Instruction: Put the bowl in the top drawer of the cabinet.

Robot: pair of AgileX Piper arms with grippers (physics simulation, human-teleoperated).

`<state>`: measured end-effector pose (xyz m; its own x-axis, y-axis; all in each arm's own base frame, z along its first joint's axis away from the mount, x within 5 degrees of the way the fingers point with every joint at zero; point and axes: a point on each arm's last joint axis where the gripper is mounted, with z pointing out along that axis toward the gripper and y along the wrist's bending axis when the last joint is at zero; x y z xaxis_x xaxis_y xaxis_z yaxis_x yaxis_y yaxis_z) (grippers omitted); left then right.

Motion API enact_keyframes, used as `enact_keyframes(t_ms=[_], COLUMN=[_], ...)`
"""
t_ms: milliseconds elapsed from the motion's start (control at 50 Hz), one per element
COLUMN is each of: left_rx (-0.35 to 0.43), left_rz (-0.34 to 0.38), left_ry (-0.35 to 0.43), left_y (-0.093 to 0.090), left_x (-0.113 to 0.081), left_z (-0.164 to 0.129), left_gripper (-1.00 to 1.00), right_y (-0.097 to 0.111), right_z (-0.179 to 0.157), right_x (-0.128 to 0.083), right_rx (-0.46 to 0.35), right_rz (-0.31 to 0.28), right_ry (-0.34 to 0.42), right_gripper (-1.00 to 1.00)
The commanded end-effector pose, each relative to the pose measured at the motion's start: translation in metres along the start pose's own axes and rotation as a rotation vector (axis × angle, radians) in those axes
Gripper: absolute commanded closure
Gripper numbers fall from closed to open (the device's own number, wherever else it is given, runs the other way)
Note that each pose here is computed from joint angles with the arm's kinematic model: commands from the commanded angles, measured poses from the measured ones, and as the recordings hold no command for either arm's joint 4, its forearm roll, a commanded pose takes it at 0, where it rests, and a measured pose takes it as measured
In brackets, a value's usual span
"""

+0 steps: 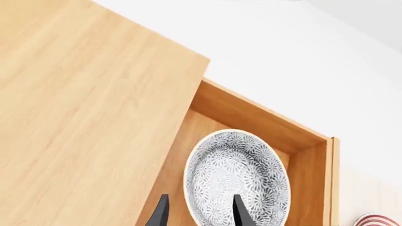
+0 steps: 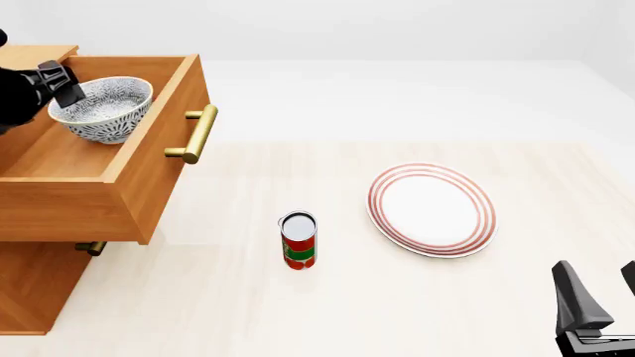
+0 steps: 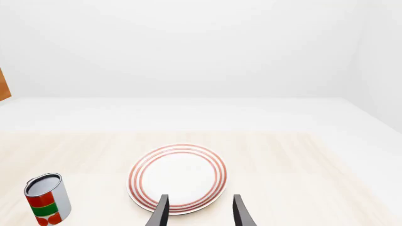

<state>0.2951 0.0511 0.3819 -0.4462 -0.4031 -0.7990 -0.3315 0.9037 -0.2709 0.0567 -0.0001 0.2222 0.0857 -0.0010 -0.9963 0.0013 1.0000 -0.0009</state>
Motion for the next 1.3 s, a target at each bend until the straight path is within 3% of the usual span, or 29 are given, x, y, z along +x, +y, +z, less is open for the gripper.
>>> enact_keyframes(t_ms=[20,400,740,900,1100,1300], left_rx=[0.005,0.045,0.128,0.226,0.296,0.437], left_rz=[0.009,0.026,0.051,0.031,0.026,-0.005], left_ry=[-0.012,-0.044,-0.150,-0.225,-0.275,-0.341], left_y=[-0.001,-0.014,-0.030,-0.044,-0.047,-0.051], left_x=[-0.002,-0.011,-0.026,-0.027,-0.023,-0.013], left_z=[-0.003,-0.022,-0.083,-0.120,-0.156,-0.199], left_gripper=[-1.00,-1.00,-1.00,-1.00,-1.00,-1.00], right_y=[0.000,0.000,0.000,0.000,0.000,0.000], right_z=[0.000,0.000,0.000,0.000,0.000,0.000], right_x=[0.000,0.000,0.000,0.000,0.000,0.000], right_rx=[0.000,0.000,0.000,0.000,0.000,0.000], right_rz=[0.000,0.000,0.000,0.000,0.000,0.000], right_ry=[0.000,0.000,0.000,0.000,0.000,0.000], right_gripper=[-1.00,-1.00,-1.00,-1.00,-1.00,-1.00])
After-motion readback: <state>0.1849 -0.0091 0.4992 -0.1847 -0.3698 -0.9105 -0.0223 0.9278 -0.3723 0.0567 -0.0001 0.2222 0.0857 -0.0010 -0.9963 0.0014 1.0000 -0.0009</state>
